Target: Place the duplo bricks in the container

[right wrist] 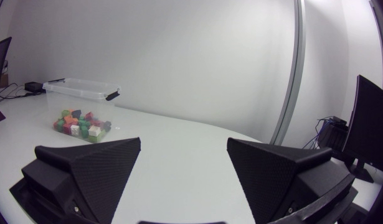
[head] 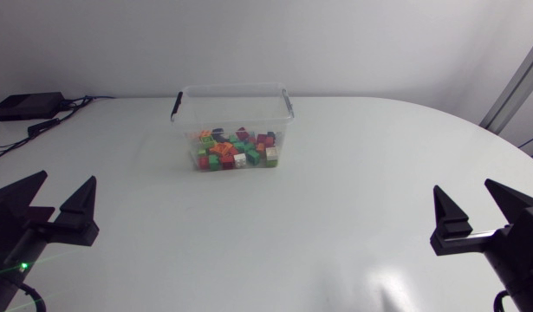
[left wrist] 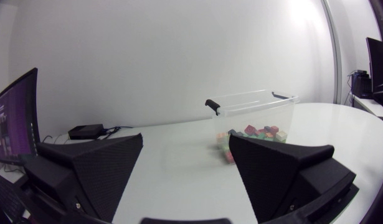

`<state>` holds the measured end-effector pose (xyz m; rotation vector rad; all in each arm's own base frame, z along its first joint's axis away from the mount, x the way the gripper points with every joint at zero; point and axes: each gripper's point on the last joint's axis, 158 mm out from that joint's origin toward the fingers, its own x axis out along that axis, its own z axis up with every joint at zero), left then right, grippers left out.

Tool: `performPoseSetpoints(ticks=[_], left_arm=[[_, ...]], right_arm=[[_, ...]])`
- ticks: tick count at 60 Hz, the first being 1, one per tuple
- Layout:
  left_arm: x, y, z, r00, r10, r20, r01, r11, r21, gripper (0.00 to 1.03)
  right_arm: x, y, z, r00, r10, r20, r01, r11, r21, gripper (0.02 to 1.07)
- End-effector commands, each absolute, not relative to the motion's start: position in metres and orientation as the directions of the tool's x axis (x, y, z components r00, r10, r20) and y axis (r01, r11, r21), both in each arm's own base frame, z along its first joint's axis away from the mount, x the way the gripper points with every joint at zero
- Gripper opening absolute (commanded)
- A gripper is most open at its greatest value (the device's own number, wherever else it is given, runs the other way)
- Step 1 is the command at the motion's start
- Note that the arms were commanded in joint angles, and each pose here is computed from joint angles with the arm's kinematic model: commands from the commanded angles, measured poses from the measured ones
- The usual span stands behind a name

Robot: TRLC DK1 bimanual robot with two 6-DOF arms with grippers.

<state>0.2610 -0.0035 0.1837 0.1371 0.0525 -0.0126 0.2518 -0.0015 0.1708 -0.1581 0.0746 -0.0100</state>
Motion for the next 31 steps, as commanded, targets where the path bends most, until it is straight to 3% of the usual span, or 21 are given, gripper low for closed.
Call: performPoseSetpoints(ticks=[1, 13, 31], left_arm=[[0.259, -0.002, 0.167, 0.998, -0.008, -0.068, 0.013, 0.997, 0.077, 0.96], [0.254, -0.003, 0.15, 0.998, -0.017, -0.061, 0.017, 1.0, -0.001, 0.96], [0.254, -0.003, 0.15, 0.998, -0.017, -0.061, 0.017, 1.0, -0.001, 0.96]], right_arm=[[0.253, -0.003, 0.161, 0.997, -0.018, -0.07, 0.012, 0.996, -0.089, 1.02], [0.254, -0.002, 0.149, 0.998, -0.01, -0.057, 0.01, 1.0, -0.001, 1.02], [0.254, -0.002, 0.149, 0.998, -0.01, -0.057, 0.01, 1.0, -0.001, 1.02]])
